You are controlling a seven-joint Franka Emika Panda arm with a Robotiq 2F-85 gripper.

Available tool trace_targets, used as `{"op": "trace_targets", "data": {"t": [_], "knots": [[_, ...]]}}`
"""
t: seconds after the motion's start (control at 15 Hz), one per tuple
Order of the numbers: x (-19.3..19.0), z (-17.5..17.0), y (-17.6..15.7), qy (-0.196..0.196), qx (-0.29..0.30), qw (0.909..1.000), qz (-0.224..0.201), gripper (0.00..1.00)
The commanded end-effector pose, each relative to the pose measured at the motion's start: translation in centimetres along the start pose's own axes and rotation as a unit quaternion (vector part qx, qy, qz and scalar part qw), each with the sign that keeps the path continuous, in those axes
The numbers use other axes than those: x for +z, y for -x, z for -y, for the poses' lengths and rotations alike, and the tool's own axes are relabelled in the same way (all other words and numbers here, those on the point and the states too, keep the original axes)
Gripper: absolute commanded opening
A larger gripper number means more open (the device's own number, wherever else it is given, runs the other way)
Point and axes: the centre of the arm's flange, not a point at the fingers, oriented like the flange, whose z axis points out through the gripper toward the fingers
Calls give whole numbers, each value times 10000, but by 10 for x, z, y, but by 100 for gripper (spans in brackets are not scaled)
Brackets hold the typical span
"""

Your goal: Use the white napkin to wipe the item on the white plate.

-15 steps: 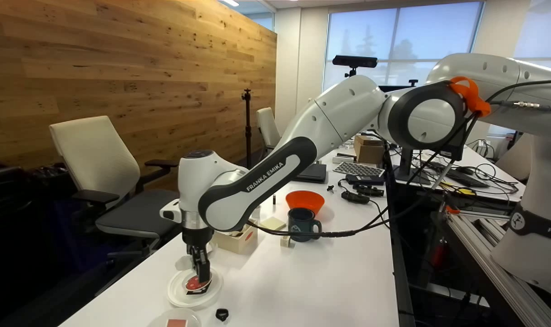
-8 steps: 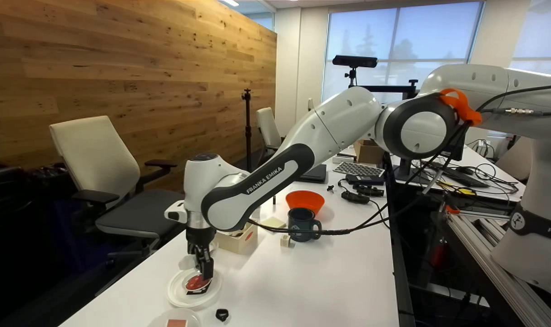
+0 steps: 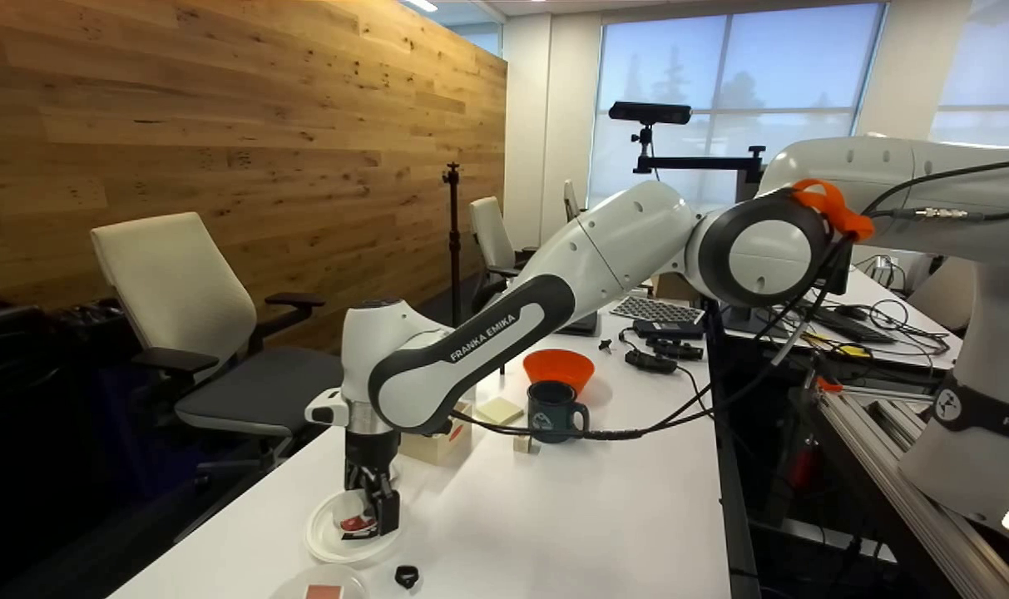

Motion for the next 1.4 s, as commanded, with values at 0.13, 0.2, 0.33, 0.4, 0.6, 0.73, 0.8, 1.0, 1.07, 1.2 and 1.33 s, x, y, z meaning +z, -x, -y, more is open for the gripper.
{"op": "trace_targets", "data": {"t": [0.13,0.2,0.33,0.4,0.6,0.73,0.8,1.0,1.07,1.2,1.33], "knots": [[5,-14,-27,-490,-359,9978,-252,0],[5,-13,-28,-527,-411,9973,-302,0],[9,-15,-29,-565,-496,9965,-372,0],[10,-17,-28,-574,-515,9962,-398,0],[12,-27,-22,-526,-506,9966,-391,0],[15,-34,-19,-485,-516,9969,-354,0],[18,-38,-18,-455,-553,9969,-340,0],[26,-45,-22,-402,-717,9963,-240,0],[30,-46,-24,-380,-799,9958,-247,0],[41,-46,-27,-356,-1033,9936,-294,0],[49,-46,-28,-307,-1249,9912,-319,0]]}}
